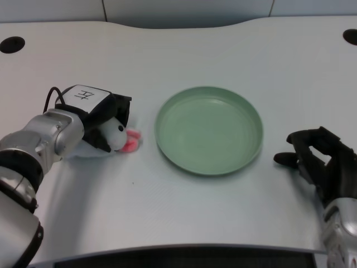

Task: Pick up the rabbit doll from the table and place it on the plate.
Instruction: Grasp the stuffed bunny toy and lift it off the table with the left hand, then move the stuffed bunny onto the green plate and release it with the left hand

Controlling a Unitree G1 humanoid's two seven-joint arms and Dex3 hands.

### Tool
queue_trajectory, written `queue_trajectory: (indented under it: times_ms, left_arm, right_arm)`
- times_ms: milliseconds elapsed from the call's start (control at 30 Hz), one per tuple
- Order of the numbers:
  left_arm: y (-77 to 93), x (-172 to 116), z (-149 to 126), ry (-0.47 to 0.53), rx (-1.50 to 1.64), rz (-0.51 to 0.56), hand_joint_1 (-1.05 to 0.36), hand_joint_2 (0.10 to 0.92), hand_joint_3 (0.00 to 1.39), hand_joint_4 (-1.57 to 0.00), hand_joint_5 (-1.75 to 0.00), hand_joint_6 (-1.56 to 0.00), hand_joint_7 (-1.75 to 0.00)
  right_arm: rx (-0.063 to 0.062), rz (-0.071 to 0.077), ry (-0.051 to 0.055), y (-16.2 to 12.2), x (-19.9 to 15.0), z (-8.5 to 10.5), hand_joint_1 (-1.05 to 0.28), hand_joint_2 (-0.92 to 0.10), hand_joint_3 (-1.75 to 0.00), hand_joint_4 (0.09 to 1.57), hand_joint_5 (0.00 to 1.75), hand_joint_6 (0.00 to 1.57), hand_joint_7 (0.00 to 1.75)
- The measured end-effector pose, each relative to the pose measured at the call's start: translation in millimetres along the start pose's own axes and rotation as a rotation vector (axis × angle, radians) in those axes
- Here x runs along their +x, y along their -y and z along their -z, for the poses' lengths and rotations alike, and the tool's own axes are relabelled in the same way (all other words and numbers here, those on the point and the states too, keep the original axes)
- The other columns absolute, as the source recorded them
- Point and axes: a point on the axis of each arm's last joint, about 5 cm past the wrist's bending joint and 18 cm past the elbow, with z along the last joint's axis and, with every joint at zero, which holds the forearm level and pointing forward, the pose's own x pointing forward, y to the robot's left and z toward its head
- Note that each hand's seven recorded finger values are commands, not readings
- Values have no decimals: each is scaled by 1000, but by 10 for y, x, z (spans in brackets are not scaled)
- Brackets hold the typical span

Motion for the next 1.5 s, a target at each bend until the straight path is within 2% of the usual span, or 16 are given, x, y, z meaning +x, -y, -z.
queue_trajectory:
  times_ms: [167,400,533,733,800,1000,1133,1200,1267,1500]
  left_arm:
    - [33,-31,23,18,-24,-85,-114,911,66,-828,-1746,-597,-1746]
    - [-1,-70,68,-4,-324,-163,-61,871,44,-829,-1746,-592,-1746]
    - [-72,-76,90,-4,-459,-192,-27,858,38,-836,-1746,-622,-1746]
    - [-89,-127,115,22,-606,-255,-36,853,38,-858,-1746,-674,-1746]
    - [-94,-140,121,27,-628,-272,-38,853,38,-860,-1746,-679,-1746]
    - [-193,-212,197,58,-878,-368,-52,864,52,-881,-1746,-703,-1746]
    - [-209,-247,219,84,-957,-374,-59,867,58,-876,-1746,-687,-1746]
    - [-209,-262,216,98,-991,-383,-51,863,60,-880,-1746,-684,-1746]
    - [-220,-262,195,120,-1019,-392,-41,859,62,-888,-1746,-686,-1746]
    - [-248,-212,69,193,-1069,-385,-27,847,68,-906,-1746,-704,-1746]
  right_arm:
    - [1,1,3,3,0,-2,-766,-921,-136,828,941,825,1193]
    - [1,5,3,5,0,-2,-762,-921,-137,828,945,835,1188]
    - [2,6,-5,9,-1,13,-769,-921,-138,826,940,838,1182]
    - [-9,16,-6,11,4,8,-761,-921,-154,813,925,830,1197]
    - [-10,20,-12,8,6,8,-760,-921,-156,814,923,829,1200]
    - [-9,19,-14,6,18,3,-768,-921,-137,832,899,830,1198]
    - [-6,16,-12,-1,32,-7,-764,-921,-132,835,893,828,1195]
    - [-3,11,-14,0,35,-4,-760,-921,-133,837,894,827,1193]
    - [-2,13,-17,3,34,1,-757,-921,-135,840,895,828,1192]
    - [-7,18,-18,-8,48,-5,-754,-921,-141,860,896,837,1190]
